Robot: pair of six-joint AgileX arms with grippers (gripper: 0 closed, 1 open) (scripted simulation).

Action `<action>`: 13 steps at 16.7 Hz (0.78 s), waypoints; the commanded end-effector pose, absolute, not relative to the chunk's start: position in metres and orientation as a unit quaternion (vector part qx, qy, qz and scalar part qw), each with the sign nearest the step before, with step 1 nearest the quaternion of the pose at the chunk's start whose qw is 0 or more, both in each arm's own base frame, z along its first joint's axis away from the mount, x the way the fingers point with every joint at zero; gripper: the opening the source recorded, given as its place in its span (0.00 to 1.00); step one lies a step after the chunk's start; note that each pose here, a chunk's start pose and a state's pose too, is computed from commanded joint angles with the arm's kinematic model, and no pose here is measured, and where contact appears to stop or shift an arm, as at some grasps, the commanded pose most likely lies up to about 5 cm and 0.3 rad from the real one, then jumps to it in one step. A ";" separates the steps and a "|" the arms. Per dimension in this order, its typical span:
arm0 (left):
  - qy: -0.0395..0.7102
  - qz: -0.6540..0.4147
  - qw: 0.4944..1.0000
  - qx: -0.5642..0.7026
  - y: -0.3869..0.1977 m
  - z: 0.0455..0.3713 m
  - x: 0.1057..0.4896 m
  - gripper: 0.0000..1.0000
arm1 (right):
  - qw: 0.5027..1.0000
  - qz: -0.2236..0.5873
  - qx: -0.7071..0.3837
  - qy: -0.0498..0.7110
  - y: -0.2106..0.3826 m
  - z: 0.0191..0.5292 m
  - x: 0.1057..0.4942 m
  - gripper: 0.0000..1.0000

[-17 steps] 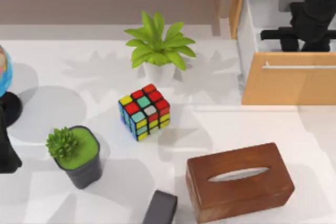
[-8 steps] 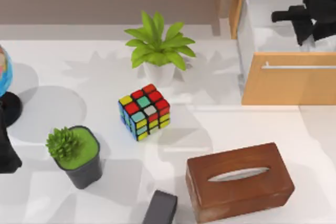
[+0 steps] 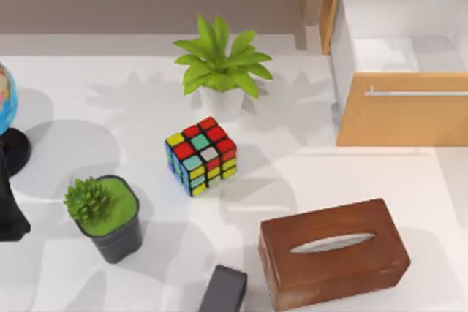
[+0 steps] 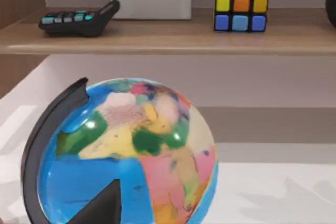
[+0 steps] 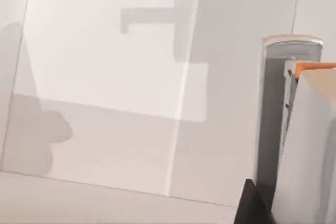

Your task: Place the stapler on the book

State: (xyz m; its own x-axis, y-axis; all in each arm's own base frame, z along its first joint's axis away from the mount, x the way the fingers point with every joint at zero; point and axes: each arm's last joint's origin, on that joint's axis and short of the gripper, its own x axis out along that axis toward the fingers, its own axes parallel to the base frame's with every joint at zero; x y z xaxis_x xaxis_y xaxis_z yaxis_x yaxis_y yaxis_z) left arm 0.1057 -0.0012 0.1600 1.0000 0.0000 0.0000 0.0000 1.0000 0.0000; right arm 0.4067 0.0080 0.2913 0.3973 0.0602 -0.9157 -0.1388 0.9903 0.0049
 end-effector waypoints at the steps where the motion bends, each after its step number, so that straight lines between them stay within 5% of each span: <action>1: 0.000 0.000 1.000 0.000 -0.001 0.160 0.106 1.00 | 0.836 0.058 -0.037 0.544 -0.001 0.295 0.397 0.00; 13: 0.000 0.000 1.000 0.000 -0.001 0.160 0.106 1.00 | 0.773 0.002 -0.015 0.634 -0.117 0.226 0.289 0.00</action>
State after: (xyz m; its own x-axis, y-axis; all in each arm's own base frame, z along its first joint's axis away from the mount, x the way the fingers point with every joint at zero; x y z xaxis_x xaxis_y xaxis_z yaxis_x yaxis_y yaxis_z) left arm 0.1057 -0.0012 0.1600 1.0000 0.0000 0.0000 0.0000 1.0000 0.0000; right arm 0.2886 -0.1167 0.2264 0.1961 -0.0159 -0.9805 -0.0232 0.9995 -0.0208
